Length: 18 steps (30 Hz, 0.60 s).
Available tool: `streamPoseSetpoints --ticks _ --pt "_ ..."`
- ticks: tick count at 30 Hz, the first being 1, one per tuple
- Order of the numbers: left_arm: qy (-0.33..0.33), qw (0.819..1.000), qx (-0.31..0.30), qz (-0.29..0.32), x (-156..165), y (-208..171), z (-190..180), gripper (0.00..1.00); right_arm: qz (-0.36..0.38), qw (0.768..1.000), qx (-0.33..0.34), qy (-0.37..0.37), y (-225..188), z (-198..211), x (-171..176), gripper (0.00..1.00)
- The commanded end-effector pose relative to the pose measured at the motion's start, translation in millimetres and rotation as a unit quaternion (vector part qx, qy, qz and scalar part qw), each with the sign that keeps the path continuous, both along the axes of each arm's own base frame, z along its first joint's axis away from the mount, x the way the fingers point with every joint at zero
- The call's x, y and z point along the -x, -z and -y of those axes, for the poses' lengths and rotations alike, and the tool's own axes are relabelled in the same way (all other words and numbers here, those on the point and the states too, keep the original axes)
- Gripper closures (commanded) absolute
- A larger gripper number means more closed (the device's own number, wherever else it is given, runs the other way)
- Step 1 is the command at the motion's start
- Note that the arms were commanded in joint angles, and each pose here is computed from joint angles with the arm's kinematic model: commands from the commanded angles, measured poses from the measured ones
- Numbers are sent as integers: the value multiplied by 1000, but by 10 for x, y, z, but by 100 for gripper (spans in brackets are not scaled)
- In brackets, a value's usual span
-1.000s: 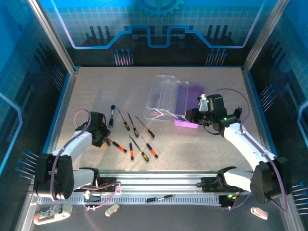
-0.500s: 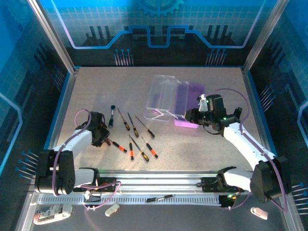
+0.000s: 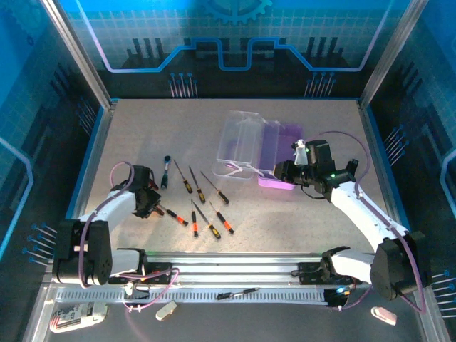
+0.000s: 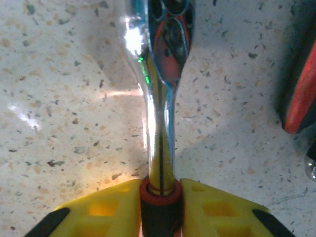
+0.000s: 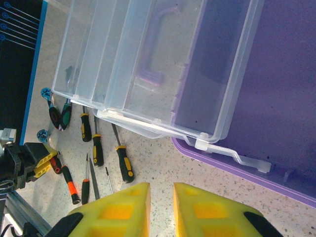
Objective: Pack the tool kit
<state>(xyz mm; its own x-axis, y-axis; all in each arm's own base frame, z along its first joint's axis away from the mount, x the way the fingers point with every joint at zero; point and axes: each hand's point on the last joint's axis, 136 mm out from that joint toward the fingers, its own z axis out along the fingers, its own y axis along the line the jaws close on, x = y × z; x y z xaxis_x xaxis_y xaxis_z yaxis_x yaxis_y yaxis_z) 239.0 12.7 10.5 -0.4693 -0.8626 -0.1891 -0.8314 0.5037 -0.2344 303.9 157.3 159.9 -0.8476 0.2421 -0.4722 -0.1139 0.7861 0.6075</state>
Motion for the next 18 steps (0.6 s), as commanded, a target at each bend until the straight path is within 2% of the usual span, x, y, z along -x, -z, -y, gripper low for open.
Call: streamPoseSetpoints --ticks 1,8,18 --pt "31 999 34 12 -85 75 147 78 11 1000 -7 -4 -123 -50 2 80" --pt "53 998 30 28 -97 -51 162 85 18 1000 -6 -2 -194 -36 6 80" --pt "75 994 2 79 -148 -557 109 91 28 1000 -7 -11 -263 -57 -6 79"
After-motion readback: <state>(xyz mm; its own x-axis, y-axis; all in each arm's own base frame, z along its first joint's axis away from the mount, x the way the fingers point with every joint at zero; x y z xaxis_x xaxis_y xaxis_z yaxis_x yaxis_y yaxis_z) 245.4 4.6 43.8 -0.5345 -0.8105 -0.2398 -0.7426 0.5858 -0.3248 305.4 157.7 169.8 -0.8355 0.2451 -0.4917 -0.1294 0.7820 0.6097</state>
